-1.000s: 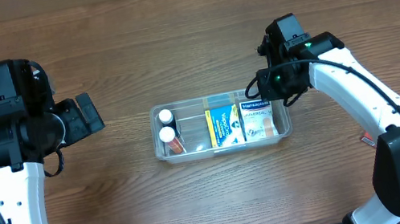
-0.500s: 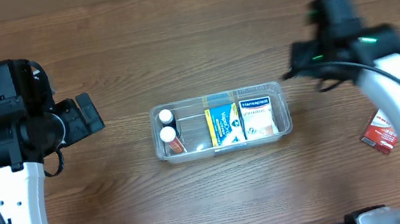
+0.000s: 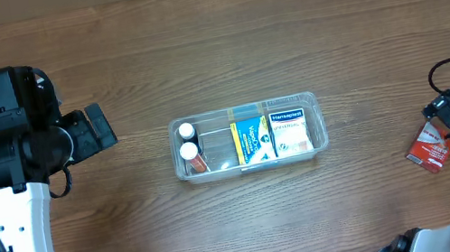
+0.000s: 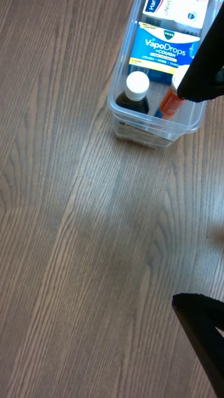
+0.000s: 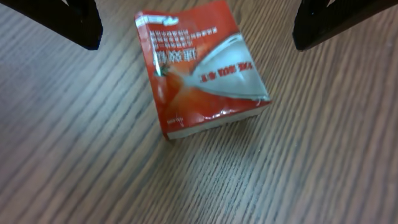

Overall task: Pack container
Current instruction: 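Grasp the red Halson box with the right gripper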

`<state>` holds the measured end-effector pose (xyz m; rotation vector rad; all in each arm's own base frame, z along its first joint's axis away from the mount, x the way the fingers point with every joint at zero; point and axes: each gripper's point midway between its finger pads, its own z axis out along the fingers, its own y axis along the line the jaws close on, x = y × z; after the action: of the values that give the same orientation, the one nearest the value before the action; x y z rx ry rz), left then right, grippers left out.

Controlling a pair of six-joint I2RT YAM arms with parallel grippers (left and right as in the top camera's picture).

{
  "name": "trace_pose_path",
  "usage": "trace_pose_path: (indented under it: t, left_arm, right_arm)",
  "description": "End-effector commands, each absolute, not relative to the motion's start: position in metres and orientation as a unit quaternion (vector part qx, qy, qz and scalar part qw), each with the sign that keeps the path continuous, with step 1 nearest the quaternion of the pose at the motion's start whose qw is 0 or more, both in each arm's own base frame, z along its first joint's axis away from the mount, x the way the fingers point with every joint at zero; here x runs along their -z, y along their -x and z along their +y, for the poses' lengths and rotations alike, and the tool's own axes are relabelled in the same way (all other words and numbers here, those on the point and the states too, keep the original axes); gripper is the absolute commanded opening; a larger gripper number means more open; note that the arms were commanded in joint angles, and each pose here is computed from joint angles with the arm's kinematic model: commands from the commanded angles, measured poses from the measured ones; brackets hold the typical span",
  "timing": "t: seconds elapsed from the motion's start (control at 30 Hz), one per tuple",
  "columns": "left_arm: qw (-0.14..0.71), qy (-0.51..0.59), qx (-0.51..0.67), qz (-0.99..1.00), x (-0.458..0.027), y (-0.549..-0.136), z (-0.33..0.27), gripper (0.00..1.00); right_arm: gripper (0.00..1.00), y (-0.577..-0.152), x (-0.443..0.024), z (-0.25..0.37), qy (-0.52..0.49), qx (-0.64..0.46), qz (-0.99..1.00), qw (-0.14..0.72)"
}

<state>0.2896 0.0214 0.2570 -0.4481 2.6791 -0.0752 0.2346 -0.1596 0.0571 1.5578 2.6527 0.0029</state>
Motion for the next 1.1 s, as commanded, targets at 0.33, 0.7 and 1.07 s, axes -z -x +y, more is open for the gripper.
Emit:
trace_pose_path:
  t: [0.33, 0.7, 1.07]
  left_arm:
    - [0.208, 0.153, 0.028, 0.966, -0.255, -0.291, 0.021, 1.0]
    - [0.208, 0.153, 0.028, 0.966, -0.255, -0.292, 0.021, 1.0]
    - [0.207, 0.153, 0.028, 0.966, -0.255, -0.291, 0.021, 1.0]
  right_arm:
    - [0.66, -0.228, 0.0, -0.151, -0.492, -0.013, 0.869, -0.058]
    - [0.69, -0.261, -0.056, -0.138, -0.461, -0.035, 0.886, -0.03]
    - [0.68, -0.304, -0.23, 0.153, -0.009, -0.118, 0.977, 0.175]
